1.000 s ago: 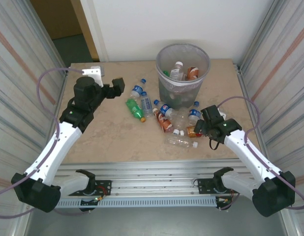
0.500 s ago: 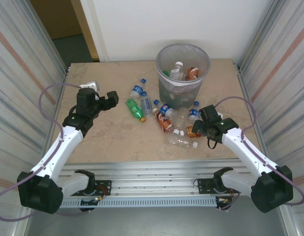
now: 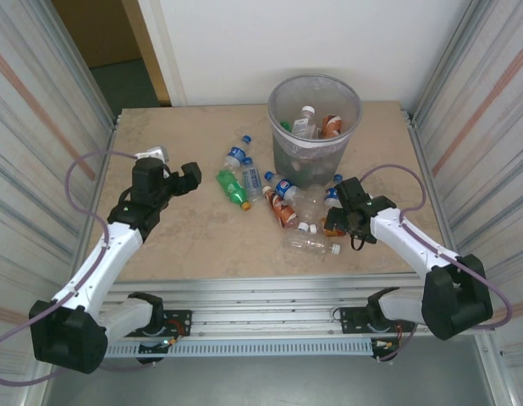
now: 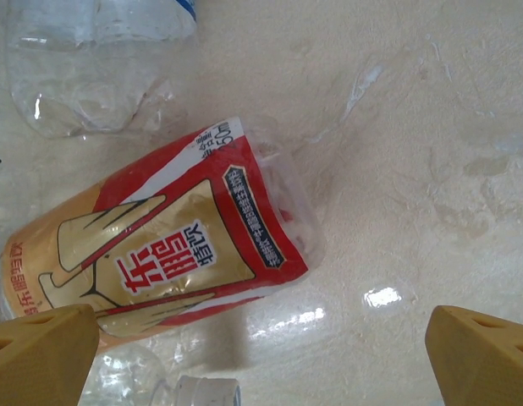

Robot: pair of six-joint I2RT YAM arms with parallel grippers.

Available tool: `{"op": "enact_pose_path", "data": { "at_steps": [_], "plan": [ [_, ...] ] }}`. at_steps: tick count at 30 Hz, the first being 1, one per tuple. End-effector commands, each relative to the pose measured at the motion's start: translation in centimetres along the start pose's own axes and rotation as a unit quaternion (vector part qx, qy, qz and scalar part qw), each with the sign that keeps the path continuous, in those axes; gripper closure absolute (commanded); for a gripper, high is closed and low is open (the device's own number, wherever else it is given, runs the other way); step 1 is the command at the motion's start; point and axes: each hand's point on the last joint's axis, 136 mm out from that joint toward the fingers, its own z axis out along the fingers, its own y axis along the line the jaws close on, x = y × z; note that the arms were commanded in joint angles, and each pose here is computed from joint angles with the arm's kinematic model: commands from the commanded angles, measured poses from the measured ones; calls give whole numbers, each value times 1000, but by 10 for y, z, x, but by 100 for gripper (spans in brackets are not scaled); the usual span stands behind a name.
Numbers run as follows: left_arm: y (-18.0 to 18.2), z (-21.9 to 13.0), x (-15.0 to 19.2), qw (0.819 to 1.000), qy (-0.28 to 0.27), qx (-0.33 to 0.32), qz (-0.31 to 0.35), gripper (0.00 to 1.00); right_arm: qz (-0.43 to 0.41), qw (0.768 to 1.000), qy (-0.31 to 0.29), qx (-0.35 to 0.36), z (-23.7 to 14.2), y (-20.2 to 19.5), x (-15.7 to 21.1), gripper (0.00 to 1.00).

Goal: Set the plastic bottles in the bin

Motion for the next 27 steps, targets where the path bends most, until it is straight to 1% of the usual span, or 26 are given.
{"op": "enact_pose_path", "data": {
  "at_steps": [1, 4, 7, 10, 13, 16, 18, 24, 27],
  "plan": [
    [6, -1, -4, 1000, -11, -11, -11, 1, 32, 999, -8, -15, 0, 7, -7, 2],
    [6, 0, -2, 1000, -9, -12, -9, 1, 40, 999, -2, -34, -1, 14, -5, 2],
    [8, 2, 1, 1000, -5, -15, -8, 1, 18, 999, -1, -41, -7, 22, -2, 2],
    [10, 2, 2, 1000, -3, -18, -6, 1, -43, 998, -12, -43, -21, 37, 5, 2],
    [13, 0, 2, 1000, -4, -22, -6, 1, -116, 992, -19, -52, -37, 56, 16, 1],
    [15, -2, 1, 1000, -7, -23, -7, 1, -193, 979, -26, -59, -50, 74, 29, 1],
    [18, -3, 2, 1000, -7, -25, -10, 1, -248, 967, -20, -56, -51, 82, 41, 1],
    [21, -5, 2, 1000, -10, -23, -17, 1, -372, 928, 1, -24, -44, 96, 65, 2],
    [21, -7, 1, 999, -12, -21, -22, 1, -415, 910, 2, 4, -37, 102, 68, 2]
  ]
}}
